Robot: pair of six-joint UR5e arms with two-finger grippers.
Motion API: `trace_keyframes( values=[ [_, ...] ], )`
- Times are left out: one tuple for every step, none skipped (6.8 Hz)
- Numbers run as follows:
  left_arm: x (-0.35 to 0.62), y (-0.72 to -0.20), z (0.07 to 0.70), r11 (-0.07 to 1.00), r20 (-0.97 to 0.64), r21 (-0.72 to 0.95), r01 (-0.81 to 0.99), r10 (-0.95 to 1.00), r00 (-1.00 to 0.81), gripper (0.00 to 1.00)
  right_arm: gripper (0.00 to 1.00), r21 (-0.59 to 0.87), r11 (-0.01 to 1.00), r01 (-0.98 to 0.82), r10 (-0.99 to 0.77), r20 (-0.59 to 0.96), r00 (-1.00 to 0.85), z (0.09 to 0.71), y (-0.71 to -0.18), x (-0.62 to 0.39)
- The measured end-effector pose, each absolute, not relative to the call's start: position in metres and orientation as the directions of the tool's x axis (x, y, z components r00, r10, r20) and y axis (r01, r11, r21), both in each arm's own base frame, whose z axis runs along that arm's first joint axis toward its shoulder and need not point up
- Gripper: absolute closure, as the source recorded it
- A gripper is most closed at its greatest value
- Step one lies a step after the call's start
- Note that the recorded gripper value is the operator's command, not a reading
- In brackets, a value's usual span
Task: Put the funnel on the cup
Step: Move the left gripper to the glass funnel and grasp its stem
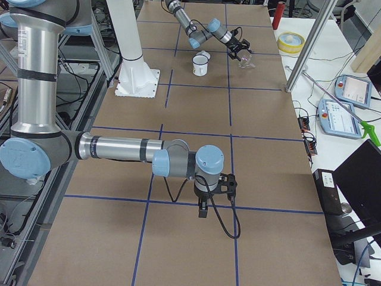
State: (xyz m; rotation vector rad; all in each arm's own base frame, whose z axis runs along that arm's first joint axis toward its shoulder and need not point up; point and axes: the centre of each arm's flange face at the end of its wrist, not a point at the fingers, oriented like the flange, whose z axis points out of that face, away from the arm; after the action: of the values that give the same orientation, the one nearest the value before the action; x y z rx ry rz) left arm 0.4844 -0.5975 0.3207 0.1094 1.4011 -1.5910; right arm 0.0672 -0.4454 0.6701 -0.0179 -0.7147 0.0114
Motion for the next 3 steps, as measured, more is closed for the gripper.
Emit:
trace_keyframes(
  values=[
    [0.475,-0.612,0.338,0.114,-0.613,-0.715,0.69,-0.576,-0.54,0.01,0.0,-0.02,1.0,-0.004,0.016,0.655,0.755,0.67,-0.445,0.067],
    [0.471,-0.622,0.351,0.104,-0.612,-0.716,0.691,-0.57,-0.548,0.5,0.0,-0.02,1.0,-0.004,0.016,0.655,0.755,0.67,-0.445,0.067],
    [0.47,-0.625,0.352,0.106,-0.613,-0.717,0.689,-0.566,-0.551,0.99,0.0,-0.02,1.0,-0.004,0.016,0.655,0.755,0.67,-0.445,0.067]
  ],
)
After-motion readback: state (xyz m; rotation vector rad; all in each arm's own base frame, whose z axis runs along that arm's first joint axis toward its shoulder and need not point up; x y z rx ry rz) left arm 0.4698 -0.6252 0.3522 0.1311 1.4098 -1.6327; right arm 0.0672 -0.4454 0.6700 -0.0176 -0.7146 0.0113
